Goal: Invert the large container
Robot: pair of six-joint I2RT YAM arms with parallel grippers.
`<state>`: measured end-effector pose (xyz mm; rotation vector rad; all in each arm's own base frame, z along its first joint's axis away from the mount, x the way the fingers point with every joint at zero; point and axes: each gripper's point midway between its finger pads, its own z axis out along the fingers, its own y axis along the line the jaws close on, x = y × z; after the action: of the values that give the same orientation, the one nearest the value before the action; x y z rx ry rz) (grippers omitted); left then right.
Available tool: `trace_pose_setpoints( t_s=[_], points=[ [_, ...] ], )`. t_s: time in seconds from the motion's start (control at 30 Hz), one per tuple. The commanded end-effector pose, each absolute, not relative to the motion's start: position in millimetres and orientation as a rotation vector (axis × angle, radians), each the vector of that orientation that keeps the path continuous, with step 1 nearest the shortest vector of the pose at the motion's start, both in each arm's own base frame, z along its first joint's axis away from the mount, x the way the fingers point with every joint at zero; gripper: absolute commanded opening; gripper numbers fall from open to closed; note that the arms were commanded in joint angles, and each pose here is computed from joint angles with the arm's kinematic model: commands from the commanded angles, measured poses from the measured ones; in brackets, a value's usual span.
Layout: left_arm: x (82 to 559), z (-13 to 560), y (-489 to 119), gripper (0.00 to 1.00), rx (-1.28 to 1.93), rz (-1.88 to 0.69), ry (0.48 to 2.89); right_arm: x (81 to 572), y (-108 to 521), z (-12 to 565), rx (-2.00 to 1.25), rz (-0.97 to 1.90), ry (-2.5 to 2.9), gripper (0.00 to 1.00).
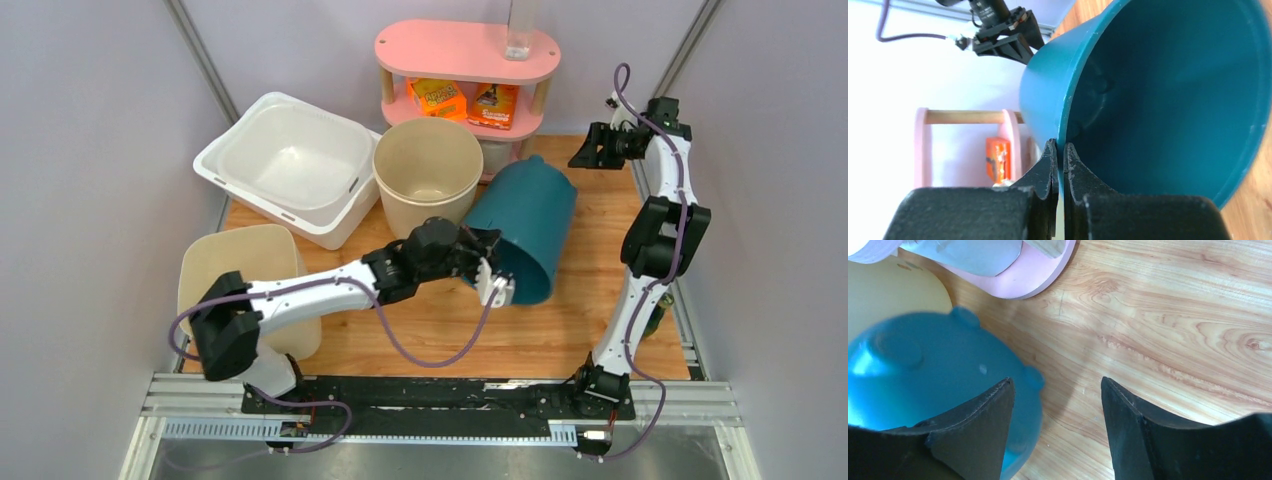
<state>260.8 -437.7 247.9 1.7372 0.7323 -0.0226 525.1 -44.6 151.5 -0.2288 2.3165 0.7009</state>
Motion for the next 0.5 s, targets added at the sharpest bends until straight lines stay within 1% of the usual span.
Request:
trace_pose_setpoints(
  t_s=[0.0, 0.13, 0.17, 0.2, 0.23, 0.27, 0.37, 0.47],
  points=[
    [217.7, 233.5, -409.6, 0.0, 1.744, 0.03, 0.471, 520.7, -35.5, 216.0, -0.29, 0.654, 2.188, 0.66],
    [204.8, 211.8, -379.1, 0.0, 1.677, 0.085, 0.419, 511.2, -38.7, 224.4, -0.25, 0.589, 2.203, 0.66],
    [198.5, 189.9, -369.8, 0.0, 1.705, 0.086, 0.413, 508.8, -39.8, 218.5, -0.23, 0.567, 2.225, 0.66],
    [193.8, 197.1, -368.5, 0.0, 1.669, 0.103, 0.372, 505.1, -40.1, 211.0, -0.223, 0.561, 2.245, 0.66],
    [187.8, 180.5, -361.6, 0.0, 1.693, 0.098, 0.371, 501.7, -39.4, 203.5, -0.223, 0.562, 2.263, 0.66],
    [182.8, 181.3, -360.8, 0.0, 1.68, 0.098, 0.358, 496.5, -37.8, 194.9, -0.22, 0.572, 2.286, 0.66],
    [170.2, 151.4, -349.4, 0.0, 1.733, 0.073, 0.383, 468.0, -17.6, 182.2, -0.241, 0.698, 2.341, 0.65],
    [158.3, 130.9, -343.8, 0.0, 1.766, 0.068, 0.383, 425.2, 13.5, 179.7, -0.301, 0.872, 2.395, 0.65]
  ],
)
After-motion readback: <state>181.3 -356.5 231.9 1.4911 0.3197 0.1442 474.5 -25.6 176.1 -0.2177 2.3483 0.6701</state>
